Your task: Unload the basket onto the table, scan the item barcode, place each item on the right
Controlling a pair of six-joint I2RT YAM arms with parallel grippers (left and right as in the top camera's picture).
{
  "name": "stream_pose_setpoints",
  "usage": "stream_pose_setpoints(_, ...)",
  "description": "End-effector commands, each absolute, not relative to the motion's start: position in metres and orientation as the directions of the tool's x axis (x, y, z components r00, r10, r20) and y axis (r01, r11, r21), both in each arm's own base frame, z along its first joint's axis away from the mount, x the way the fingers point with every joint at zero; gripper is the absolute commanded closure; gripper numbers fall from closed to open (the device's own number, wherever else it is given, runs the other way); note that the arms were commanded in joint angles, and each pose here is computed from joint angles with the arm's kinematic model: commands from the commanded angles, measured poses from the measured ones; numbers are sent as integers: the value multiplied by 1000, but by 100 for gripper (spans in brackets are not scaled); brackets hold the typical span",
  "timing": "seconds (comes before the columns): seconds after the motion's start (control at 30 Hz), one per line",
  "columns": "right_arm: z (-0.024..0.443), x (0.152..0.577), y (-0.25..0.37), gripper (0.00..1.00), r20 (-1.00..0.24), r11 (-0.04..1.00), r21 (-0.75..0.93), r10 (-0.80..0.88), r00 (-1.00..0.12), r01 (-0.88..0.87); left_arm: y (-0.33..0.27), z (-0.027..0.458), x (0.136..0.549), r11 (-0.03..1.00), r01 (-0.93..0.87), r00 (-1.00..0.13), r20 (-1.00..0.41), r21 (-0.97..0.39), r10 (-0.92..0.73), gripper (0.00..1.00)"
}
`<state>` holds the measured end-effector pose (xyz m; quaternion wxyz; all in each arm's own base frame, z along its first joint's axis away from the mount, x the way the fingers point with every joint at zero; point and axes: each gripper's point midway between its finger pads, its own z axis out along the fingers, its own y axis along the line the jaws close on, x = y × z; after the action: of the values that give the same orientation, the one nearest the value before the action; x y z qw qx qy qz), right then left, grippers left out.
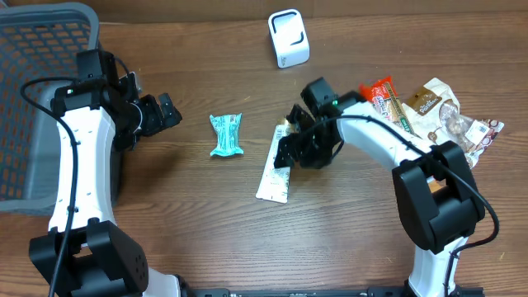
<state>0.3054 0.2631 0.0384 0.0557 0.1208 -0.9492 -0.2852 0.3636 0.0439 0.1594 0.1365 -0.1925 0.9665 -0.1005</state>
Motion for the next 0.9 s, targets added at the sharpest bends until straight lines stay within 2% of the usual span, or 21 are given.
stream_pose_setpoints(0.0, 34, 299, 268, 24, 60, 793, 594, -208, -976, -133, 43, 162, 367, 916, -320, -895, -240, -241, -376, 0)
stream_pose_setpoints(0.3, 0, 285, 291, 25, 119, 807, 588, -26, -992, 49, 43, 162, 367, 916, -320, -895, -240, -241, -376, 0)
stream_pose_setpoints(0.37, -9, 290, 289, 34, 116, 825, 553, 58, -992, 113, 43, 162, 367, 916, -320, -895, -240, -241, -376, 0)
stream_pose_setpoints(0.47, -16, 295, 284, 60, 115, 834, 522, 140, -983, 180, 43, 162, 367, 916, -320, -895, -241, -241, -376, 0)
stream_pose_setpoints(0.67, -17, 305, 282, 94, 81, 836, 514, 176, -981, 192, 43, 162, 367, 916, -320, -895, -240, -241, -376, 0)
stream_pose_setpoints(0.73, -15, 306, 283, 96, 71, 834, 527, 149, -986, 164, 43, 162, 367, 916, -320, -895, -240, -241, -376, 0)
stream_pose_setpoints(0.87, 9, 306, 290, 96, -3, 789, 609, -97, -995, -78, 43, 162, 367, 916, -320, -895, -240, -241, -376, 0)
